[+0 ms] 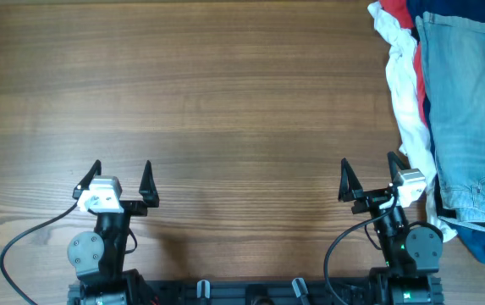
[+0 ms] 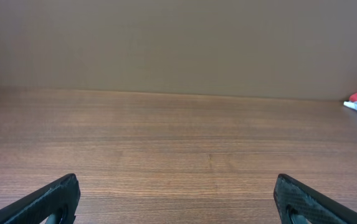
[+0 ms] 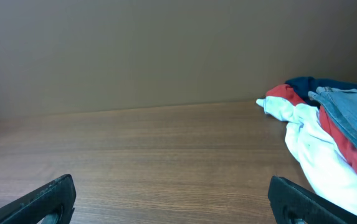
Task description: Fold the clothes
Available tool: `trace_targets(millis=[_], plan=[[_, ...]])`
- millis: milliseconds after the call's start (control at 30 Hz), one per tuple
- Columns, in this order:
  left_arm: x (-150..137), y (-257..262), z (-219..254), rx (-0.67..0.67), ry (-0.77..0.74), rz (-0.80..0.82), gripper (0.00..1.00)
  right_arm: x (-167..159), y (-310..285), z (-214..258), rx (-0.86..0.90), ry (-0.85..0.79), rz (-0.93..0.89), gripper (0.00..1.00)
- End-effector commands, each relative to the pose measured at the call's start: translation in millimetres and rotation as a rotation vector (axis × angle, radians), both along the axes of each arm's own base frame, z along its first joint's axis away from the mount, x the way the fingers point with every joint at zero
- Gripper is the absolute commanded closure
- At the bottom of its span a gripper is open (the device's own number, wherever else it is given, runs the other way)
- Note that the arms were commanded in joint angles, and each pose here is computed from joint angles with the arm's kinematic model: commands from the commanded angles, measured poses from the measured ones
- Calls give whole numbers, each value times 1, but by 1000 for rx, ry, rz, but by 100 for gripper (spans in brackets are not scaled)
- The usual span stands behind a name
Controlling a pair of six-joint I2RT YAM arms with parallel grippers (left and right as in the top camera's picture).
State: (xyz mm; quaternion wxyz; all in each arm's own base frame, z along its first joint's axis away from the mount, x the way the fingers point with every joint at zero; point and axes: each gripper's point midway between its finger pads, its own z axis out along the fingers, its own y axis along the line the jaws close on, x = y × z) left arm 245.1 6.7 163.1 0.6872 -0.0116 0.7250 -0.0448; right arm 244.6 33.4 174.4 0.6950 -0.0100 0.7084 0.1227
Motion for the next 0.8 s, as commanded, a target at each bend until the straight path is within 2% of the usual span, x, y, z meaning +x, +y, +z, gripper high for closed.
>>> trace_targets(millis=[0, 500, 767], plan=[[0, 1, -1, -9, 2, 7, 0, 0, -2, 3, -1, -12, -16, 0], [0, 1, -1, -9, 3, 8, 0, 0, -2, 3, -2, -13, -16, 0], [0, 1, -1, -8, 2, 7, 0, 2, -19, 0, -3, -3, -111, 0]])
